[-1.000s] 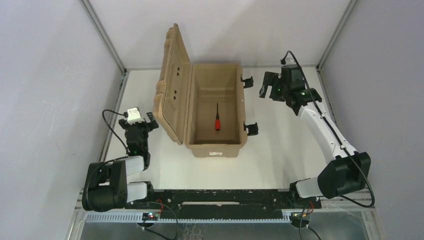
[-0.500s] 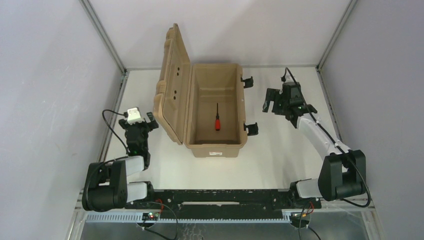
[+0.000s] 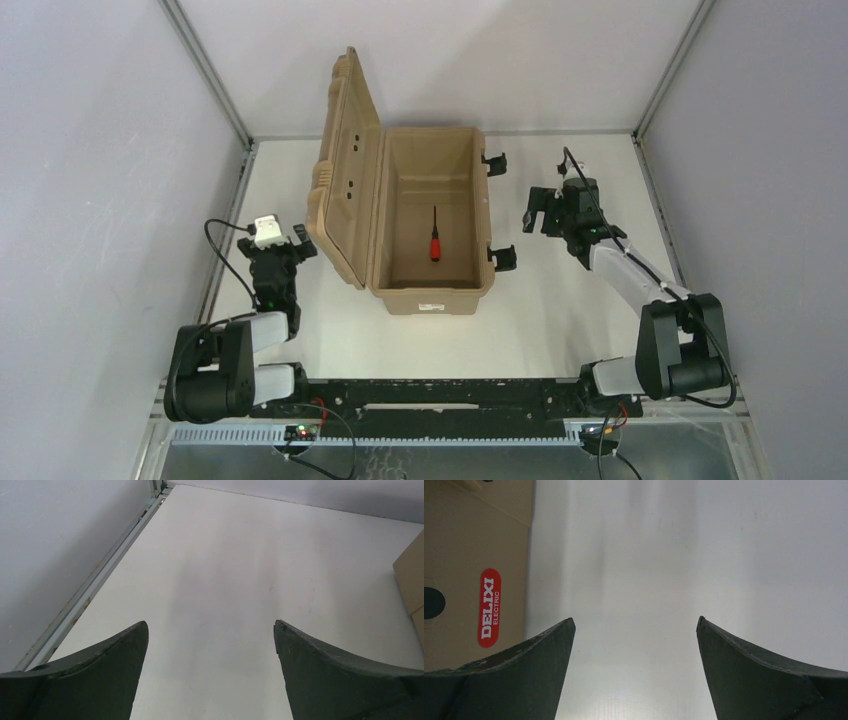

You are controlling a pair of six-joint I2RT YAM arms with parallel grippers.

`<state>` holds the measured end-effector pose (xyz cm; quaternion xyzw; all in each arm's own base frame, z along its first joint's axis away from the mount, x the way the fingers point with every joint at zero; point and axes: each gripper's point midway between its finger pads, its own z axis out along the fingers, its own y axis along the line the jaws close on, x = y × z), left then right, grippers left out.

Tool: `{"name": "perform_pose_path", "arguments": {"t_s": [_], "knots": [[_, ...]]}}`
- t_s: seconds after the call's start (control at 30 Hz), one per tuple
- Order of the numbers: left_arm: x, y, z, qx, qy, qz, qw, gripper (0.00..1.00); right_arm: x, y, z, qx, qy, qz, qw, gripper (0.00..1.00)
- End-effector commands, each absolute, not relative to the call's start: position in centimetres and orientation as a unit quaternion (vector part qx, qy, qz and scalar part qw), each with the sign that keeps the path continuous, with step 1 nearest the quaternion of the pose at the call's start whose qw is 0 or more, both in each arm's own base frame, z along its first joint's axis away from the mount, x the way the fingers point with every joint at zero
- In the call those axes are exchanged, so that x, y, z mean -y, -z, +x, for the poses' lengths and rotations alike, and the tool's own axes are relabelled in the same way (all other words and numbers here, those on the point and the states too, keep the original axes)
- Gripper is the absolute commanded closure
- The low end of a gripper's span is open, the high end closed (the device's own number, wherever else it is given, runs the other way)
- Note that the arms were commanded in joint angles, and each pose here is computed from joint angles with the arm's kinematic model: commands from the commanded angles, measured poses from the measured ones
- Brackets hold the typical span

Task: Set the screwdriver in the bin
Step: Reset both arms

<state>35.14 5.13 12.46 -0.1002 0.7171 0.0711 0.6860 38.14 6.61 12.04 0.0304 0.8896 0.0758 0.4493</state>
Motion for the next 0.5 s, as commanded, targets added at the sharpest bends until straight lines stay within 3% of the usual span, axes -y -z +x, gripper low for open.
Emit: {"name": "perform_pose_path", "arguments": {"t_s": [0.0,0.47], "knots": [[-5.27,-13.5,35.36,-0.705,-0.076,-0.097,0.699,0.0,-6.46,-12.81,39.39,-0.875,-0.078,0.026,0.478,0.01],[-5.3,-13.52,35.39,-0.704,-0.076,-0.097,0.699,0.0,-6.21,-13.02,39.68,-0.869,-0.079,0.036,0.487,0.01]]}}
